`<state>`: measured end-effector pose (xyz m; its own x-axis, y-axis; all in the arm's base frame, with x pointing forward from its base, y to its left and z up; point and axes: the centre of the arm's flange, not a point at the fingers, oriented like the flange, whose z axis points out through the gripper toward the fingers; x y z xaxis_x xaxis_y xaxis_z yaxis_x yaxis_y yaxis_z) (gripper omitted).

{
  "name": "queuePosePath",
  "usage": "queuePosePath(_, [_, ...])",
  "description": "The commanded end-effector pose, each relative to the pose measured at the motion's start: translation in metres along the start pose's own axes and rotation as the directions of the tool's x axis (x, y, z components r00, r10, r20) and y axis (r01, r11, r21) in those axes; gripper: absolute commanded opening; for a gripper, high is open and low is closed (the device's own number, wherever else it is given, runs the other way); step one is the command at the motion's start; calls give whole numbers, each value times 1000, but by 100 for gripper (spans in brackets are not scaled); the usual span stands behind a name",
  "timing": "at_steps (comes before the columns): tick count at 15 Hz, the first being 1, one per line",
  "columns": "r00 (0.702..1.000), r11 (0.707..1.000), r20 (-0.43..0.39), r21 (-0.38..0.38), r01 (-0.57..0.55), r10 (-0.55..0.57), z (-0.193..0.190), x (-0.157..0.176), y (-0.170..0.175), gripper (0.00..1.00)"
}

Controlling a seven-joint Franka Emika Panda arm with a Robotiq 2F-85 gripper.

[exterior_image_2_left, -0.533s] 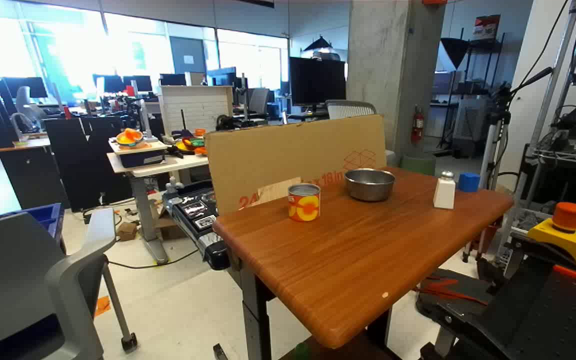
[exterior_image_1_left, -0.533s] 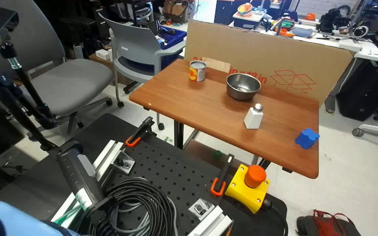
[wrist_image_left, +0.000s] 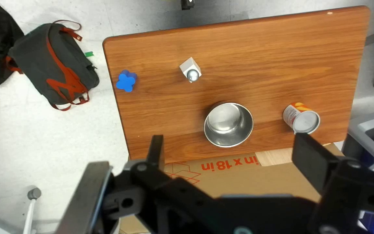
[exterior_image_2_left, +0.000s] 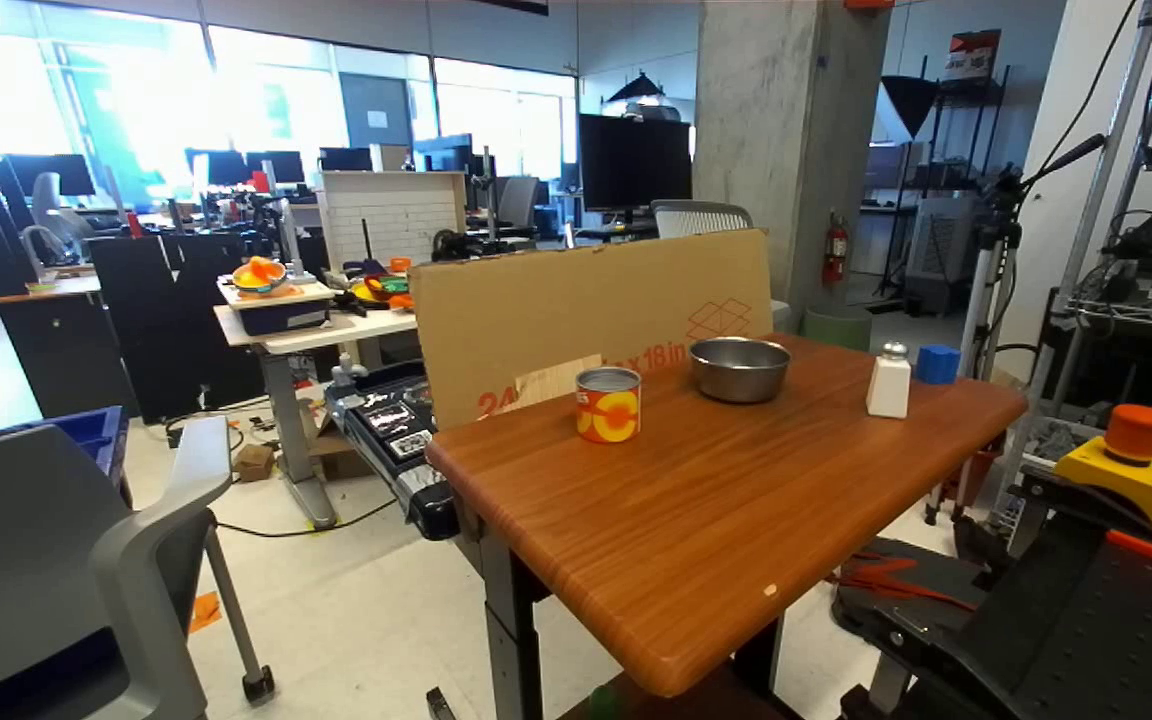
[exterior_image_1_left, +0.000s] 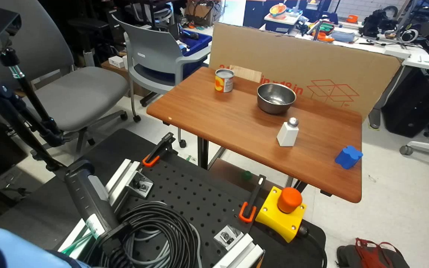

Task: Move the salt shaker to the right corner farthest from you

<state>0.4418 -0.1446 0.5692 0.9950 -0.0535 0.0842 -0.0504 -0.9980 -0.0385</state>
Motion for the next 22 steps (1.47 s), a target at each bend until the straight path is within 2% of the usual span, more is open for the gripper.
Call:
queuePosePath(1, [999,1000,43,-17,-11,11,25,10,4,100])
queuePosePath(4, [993,999,105,-3,-53,53,70,20,6,100])
queuePosePath(7, [977,991,166,-28,-134,136,134,31,3,100])
queuePosePath(11, [927,963,260,-93,-254,269,223,51,-3,100])
queuePosePath(14, [896,945,302,-132,-300,326,271,58,-9,100])
queuePosePath(18, [867,920,313,-173,-351,389,320,67,-13,100])
queuePosePath(22, [861,894,250,-195,-403,442,347,80,-10,100])
